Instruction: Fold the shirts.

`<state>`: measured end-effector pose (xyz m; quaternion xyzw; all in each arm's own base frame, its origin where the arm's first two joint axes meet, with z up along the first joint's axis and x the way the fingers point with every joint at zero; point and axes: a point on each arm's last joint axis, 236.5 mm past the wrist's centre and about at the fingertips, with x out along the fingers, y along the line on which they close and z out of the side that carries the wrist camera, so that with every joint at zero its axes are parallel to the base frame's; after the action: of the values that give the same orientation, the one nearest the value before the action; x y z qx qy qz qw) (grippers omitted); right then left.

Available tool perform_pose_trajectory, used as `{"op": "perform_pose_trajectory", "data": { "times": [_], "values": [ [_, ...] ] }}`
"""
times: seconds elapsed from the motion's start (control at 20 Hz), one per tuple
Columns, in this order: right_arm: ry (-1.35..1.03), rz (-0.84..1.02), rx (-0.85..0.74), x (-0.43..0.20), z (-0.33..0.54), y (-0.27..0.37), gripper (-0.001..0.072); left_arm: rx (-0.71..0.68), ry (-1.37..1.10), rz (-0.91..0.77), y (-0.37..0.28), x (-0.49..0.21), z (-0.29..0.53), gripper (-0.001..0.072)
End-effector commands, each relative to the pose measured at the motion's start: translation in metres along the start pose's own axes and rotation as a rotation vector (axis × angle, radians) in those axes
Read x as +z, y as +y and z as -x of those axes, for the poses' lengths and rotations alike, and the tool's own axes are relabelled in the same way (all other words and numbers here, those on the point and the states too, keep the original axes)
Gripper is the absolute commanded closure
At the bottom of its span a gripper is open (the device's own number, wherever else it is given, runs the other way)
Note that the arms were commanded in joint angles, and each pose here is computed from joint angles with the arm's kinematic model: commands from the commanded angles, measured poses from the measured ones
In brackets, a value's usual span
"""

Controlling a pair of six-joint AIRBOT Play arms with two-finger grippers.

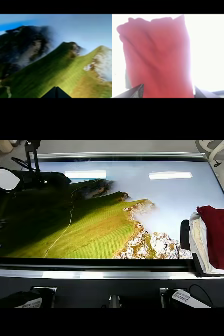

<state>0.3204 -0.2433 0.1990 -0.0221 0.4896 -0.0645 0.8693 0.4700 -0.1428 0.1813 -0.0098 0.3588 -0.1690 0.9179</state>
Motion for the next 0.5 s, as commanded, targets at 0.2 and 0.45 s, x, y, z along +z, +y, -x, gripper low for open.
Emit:
{"op": "perform_pose_trajectory", "data": {
  "times": [0.2,0.45],
  "values": [
    [0.123,0.335,0.003,0.064,-0.067,0.199,0.0001,0.437,0.583,0.127,0.111,-0.132,0.011,0.0049],
    [0.282,0.538,0.299,0.018,-0.097,0.315,0.0065,0.426,0.615,0.100,0.104,-0.146,0.004,0.0050]
  ]
}}
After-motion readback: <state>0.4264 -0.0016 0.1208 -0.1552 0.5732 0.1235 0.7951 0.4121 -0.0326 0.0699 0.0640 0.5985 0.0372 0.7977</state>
